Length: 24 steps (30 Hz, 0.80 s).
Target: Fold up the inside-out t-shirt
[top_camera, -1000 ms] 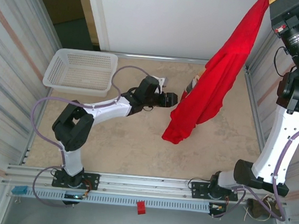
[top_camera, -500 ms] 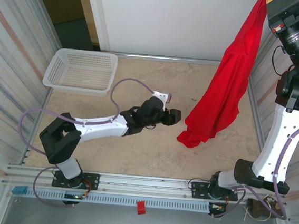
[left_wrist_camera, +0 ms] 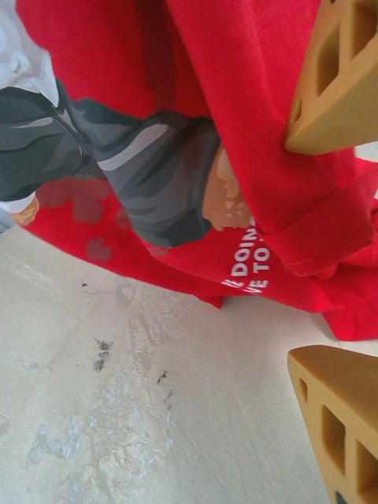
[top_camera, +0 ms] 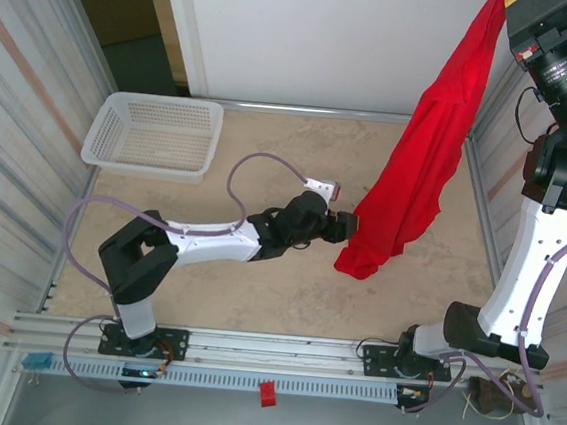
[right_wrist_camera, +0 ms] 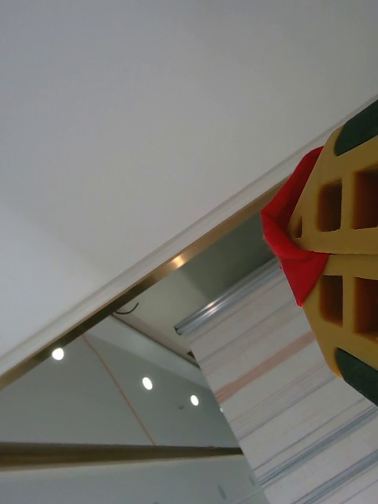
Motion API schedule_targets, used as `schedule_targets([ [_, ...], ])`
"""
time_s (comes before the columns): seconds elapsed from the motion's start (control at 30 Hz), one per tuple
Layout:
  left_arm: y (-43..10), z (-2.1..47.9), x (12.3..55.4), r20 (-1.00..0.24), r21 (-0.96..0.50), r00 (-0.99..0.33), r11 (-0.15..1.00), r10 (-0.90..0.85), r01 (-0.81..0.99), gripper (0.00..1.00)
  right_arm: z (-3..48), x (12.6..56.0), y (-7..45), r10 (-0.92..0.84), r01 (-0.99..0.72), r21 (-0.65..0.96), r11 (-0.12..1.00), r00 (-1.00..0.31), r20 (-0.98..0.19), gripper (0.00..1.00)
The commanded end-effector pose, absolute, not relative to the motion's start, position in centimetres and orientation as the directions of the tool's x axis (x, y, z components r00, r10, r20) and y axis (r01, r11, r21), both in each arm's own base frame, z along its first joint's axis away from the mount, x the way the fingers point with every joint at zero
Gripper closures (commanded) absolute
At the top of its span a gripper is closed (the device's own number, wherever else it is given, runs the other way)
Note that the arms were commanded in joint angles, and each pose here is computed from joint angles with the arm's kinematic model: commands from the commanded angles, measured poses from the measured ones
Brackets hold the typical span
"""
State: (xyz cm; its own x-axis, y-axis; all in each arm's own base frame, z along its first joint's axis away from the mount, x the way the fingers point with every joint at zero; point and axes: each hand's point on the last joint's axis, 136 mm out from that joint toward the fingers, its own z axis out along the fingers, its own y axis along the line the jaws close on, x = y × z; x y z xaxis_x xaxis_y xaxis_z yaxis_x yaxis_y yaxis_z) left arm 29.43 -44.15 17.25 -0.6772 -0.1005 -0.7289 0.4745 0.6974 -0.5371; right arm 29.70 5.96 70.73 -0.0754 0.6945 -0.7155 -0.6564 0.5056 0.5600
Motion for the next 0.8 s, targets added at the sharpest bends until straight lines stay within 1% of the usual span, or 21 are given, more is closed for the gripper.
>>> schedule_targets([
  [0.0,-45.8,18.2,30.1,-0.746,-0.542,-0.656,0.678,-0.117,0.495,0.36,72.6,27.1,6.4,0.692,-0.697,0.503,0.511,-0.014,-0.722,1.00],
  [0.03,-46.2,17.7,30.2,-0.744,-0.535,-0.659,0.685,-0.106,0.494,0.38,72.7,26.9,6.4,0.692,-0.696,0.502,0.513,-0.010,-0.722,1.00],
  [0.07,-46.2,17.2,30.5,-0.748,-0.523,-0.656,0.697,-0.099,0.491,0.43,72.7,27.0,6.2,0.692,-0.693,0.503,0.517,-0.006,-0.722,1.00],
  [0.1,-46.2,16.8,30.7,-0.752,-0.512,-0.653,0.707,-0.094,0.488,0.54,72.7,27.0,6.0,0.693,-0.689,0.503,0.522,-0.001,-0.721,1.00],
  [0.17,-45.6,16.4,31.3,-0.765,-0.477,-0.640,0.732,-0.072,0.487,0.92,72.9,26.9,5.0,0.699,-0.671,0.507,0.540,0.023,-0.715,1.00],
  [0.2,-45.2,16.5,31.5,-0.769,-0.465,-0.635,0.740,-0.066,0.486,1.00,72.9,27.0,4.3,0.704,-0.659,0.514,0.550,0.034,-0.709,1.00],
  [0.3,-42.2,18.3,32.8,-0.794,-0.436,-0.603,0.768,-0.082,0.469,1.00,73.0,27.3,1.7,0.717,-0.609,0.534,0.587,0.085,-0.692,1.00],
  [0.4,-36.6,22.5,34.9,-0.822,-0.433,-0.545,0.799,-0.162,0.417,1.00,72.7,27.7,-0.7,0.722,-0.557,0.553,0.620,0.128,-0.680,1.00],
  [0.5,-30.4,28.9,36.7,-0.848,-0.456,-0.459,0.805,-0.264,0.380,1.00,72.3,28.2,-2.3,0.736,-0.529,0.578,0.621,0.142,-0.662,1.00],
  [0.57,-27.0,34.5,37.3,-0.880,-0.443,-0.365,0.806,-0.305,0.393,1.00,72.3,28.3,-2.5,0.752,-0.537,0.591,0.602,0.132,-0.646,1.00],
  [0.7,-22.9,43.6,36.6,-0.915,-0.404,-0.216,0.802,-0.342,0.441,1.00,72.5,28.1,-2.2,0.761,-0.552,0.593,0.585,0.121,-0.638,1.00],
  [0.77,-21.8,47.1,35.8,-0.920,-0.390,-0.159,0.790,-0.359,0.472,1.00,72.7,27.7,-1.9,0.758,-0.562,0.586,0.584,0.119,-0.641,1.00],
])
